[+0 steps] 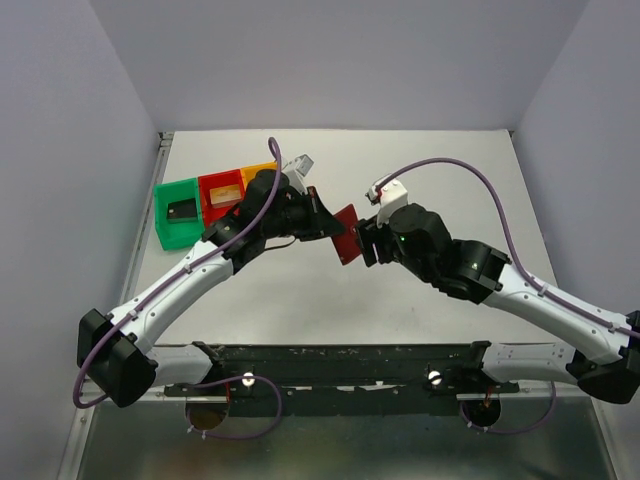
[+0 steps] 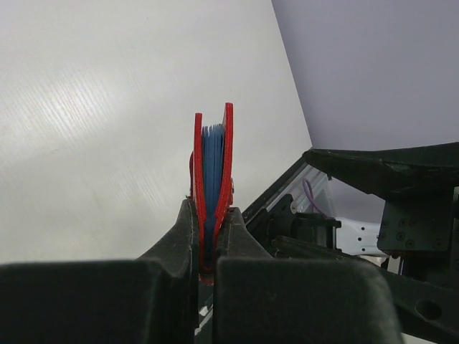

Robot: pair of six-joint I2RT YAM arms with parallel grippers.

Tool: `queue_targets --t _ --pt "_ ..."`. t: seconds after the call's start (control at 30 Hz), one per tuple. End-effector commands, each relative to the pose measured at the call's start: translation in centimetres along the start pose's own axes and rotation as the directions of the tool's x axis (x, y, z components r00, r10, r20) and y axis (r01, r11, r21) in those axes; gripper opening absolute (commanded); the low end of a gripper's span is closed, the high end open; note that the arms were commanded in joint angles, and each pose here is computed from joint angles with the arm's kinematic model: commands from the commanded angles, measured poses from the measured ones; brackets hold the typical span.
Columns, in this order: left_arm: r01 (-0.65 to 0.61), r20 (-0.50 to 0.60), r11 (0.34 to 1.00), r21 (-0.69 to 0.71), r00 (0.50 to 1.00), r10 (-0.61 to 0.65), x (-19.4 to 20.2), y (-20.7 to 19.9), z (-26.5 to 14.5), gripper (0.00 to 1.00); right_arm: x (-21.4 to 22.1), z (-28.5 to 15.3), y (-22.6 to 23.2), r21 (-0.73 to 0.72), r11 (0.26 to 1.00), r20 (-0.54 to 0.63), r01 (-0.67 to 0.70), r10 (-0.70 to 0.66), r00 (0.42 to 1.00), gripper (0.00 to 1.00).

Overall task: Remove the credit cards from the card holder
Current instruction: Open the card holder at the center of the board.

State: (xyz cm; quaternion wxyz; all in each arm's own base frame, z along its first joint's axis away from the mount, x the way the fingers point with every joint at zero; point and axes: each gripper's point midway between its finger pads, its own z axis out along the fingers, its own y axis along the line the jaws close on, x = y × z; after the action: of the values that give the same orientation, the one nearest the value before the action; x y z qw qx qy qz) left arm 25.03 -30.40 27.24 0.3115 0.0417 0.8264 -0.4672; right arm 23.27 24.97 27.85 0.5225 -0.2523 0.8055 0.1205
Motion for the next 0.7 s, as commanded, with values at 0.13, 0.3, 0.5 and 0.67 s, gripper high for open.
queue_targets --t 0.13,0.3,0.5,0.67 --pt "0.023 0.013 1.0 0.009 1.0 -0.023 -0.7 -1.4 -0.4 0.0 -1.1 1.2 0.0 0.047 0.999 0.002 0.02 -0.02 1.0 0.65" --pt "0.024 0.006 1.0 0.006 1.0 -0.024 -0.5 -1.3 -0.4 0.0 -1.0 1.8 0.6 0.032 0.999 -0.015 0.027 -0.026 1.0 0.61" --pt "0.026 -0.001 1.0 0.012 1.0 -0.026 -0.3 -1.4 -0.3 0.0 -0.2 2.7 0.7 0.05 0.998 -0.047 0.043 -0.041 0.998 0.57" --pt "0.023 0.002 0.999 0.033 1.0 -0.023 -0.3 -1.8 -0.4 0.0 0.1 3.3 0.5 0.074 0.995 -0.076 0.065 -0.059 0.995 0.54"
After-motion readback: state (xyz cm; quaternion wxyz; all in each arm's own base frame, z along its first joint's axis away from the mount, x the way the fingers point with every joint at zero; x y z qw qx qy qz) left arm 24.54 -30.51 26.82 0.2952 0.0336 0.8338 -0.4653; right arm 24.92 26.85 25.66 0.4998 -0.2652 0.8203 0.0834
